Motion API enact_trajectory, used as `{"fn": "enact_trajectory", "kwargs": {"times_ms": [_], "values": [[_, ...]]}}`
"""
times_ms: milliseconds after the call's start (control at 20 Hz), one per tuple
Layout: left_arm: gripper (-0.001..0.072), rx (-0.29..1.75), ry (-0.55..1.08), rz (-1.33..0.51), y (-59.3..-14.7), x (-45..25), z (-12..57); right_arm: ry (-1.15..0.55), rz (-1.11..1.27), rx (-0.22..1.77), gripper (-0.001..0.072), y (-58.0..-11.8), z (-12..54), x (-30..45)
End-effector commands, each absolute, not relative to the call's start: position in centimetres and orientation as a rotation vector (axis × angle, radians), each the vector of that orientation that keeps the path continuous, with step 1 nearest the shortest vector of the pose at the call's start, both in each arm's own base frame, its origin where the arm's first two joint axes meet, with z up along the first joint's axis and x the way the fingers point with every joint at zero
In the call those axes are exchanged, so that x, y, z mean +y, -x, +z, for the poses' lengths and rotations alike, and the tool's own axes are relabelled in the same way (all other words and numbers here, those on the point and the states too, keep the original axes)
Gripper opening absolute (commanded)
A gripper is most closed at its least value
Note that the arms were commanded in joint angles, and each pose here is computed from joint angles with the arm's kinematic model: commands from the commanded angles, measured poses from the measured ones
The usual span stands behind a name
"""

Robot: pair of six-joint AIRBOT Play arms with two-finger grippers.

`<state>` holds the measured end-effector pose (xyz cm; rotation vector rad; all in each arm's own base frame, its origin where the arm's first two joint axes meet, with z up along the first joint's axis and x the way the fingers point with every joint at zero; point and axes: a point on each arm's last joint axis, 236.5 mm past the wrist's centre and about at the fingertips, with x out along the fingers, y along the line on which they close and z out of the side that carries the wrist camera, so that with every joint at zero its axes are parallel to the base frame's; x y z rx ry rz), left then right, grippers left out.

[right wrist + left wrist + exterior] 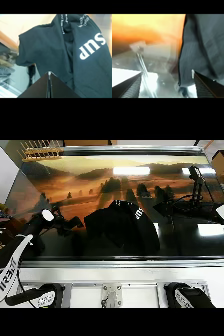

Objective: Fold the clothes and pants, and hang the long-sleeved shirts on hangers.

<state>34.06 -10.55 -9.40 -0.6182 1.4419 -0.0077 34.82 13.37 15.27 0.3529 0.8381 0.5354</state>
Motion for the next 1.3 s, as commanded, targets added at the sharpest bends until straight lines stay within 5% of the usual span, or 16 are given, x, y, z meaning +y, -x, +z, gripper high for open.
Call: {"fn": "enact_trajectory", "kwargs": {"times_ms": [0,300,450,750,800,850,900,1000,1250], "values": [[0.0682,1.553,0.630,-0.083,-31.9,-13.3,-11.9,-0.355,0.536,0.839,0.0020,-34.8,15.2,13.4],[0.0674,1.569,0.576,-0.191,-30.9,-18.1,-13.1,-0.358,0.535,0.841,0.0020,-34.8,15.2,13.4],[0.0003,1.508,0.582,-0.192,-33.1,-17.9,-12.0,-0.366,0.514,0.840,0.0021,-35.0,15.2,12.7],[0.0005,1.327,0.440,-0.192,-39.0,-12.3,-4.9,-0.405,0.249,1.075,0.0036,-32.1,6.8,3.2],[0.0005,1.307,0.427,-0.192,-39.4,-12.0,-4.3,-0.448,0.203,1.125,0.0282,-31.1,4.3,2.0],[0.0005,1.298,0.429,-0.192,-39.6,-12.0,-4.1,-0.499,0.179,1.173,0.0623,-30.2,1.9,1.7],[0.0005,1.300,0.428,-0.192,-39.6,-12.0,-4.2,-0.524,0.171,1.227,0.0670,-29.2,-0.6,1.7],[0.0006,1.324,0.427,-0.191,-39.4,-12.1,-5.1,-0.513,0.210,1.320,0.0514,-27.4,-4.7,2.8],[0.0005,1.378,0.430,-0.180,-38.9,-12.1,-7.0,-0.505,0.288,1.424,0.0516,-27.2,-9.6,7.2]]}}
